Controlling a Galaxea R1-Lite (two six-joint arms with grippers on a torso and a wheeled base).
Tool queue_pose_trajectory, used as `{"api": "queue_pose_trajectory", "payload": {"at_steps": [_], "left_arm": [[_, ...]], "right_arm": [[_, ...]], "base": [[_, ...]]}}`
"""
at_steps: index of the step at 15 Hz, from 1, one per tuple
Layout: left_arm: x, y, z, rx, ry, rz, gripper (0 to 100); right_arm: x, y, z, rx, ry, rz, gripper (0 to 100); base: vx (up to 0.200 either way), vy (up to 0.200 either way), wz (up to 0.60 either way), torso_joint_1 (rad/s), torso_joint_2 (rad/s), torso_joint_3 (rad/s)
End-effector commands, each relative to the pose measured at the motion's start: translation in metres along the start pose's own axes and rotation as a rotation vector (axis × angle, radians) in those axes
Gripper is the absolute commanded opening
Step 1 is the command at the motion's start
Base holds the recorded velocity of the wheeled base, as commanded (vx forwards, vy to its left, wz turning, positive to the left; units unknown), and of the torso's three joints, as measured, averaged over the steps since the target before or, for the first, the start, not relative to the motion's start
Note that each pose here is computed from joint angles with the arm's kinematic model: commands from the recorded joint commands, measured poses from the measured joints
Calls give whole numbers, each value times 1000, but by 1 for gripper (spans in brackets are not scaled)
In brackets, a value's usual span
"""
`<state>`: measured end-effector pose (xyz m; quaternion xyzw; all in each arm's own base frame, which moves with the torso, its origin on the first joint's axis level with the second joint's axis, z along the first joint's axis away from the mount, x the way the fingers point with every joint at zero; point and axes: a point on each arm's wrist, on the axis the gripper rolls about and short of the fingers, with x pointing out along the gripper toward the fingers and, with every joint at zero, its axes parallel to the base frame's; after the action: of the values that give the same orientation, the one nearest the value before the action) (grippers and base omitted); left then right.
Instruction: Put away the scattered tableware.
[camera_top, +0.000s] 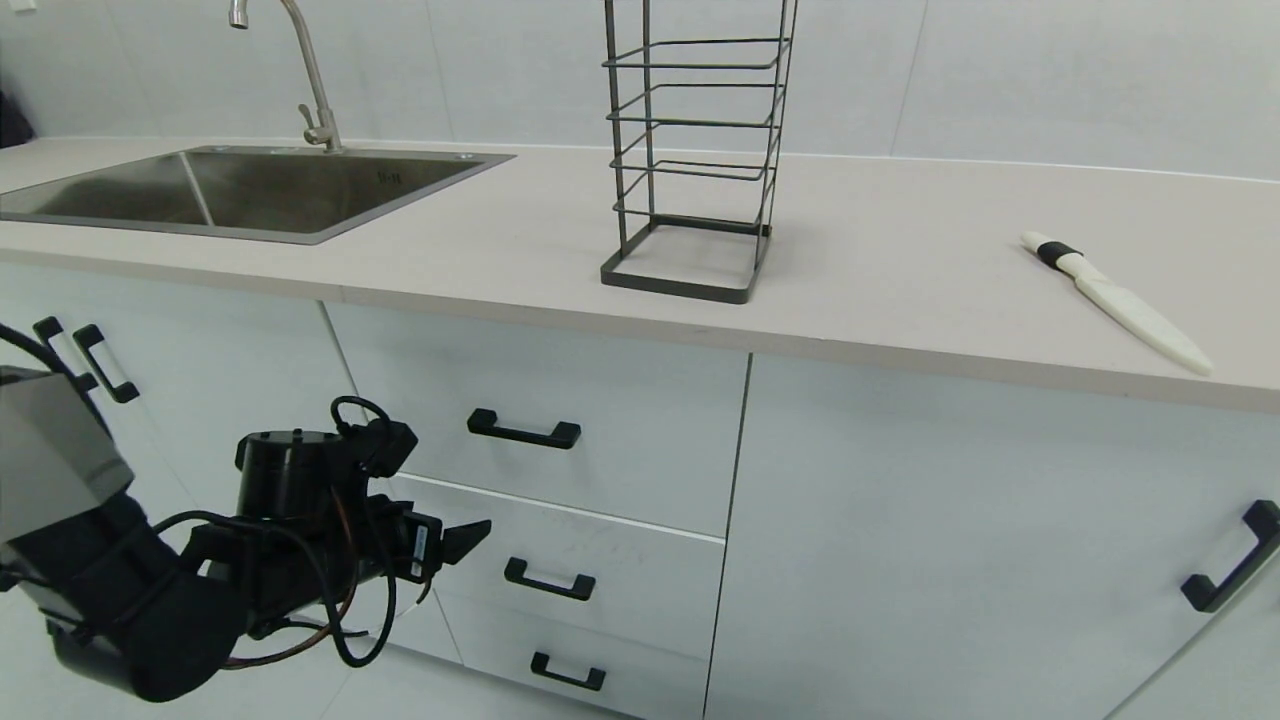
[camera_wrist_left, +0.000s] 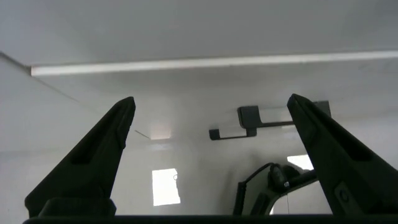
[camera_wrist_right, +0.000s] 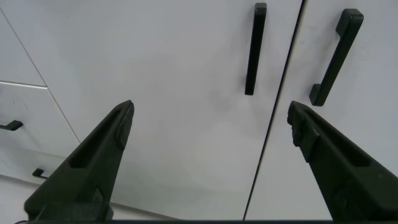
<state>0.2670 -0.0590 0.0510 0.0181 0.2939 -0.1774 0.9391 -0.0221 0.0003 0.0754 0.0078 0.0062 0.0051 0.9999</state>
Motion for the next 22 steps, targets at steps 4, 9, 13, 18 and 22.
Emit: {"api": "queue_pose_trajectory", "payload": {"at_steps": [4,9,13,18,22], "left_arm": [[-83,-11,20,30,-227,11,100],[-155,-12,5,9,-416,83,100],[-202,-23,-9,49,-605,100,100],[-257,-42,-65,135,-784,118,100],[-267,-48,-102,145,-781,126,100]], "right_arm": [[0,0,0,0,1,1,100],[0,0,0,0,0,1,100],[0,0,0,0,1,1,100],[0,0,0,0,1,1,100],[0,0,0,0,0,1,100]], "base": [[0,0,0,0,0,0],[0,0,0,0,0,0],[0,0,0,0,0,0],[0,0,0,0,0,0],[0,0,0,0,0,0]]}}
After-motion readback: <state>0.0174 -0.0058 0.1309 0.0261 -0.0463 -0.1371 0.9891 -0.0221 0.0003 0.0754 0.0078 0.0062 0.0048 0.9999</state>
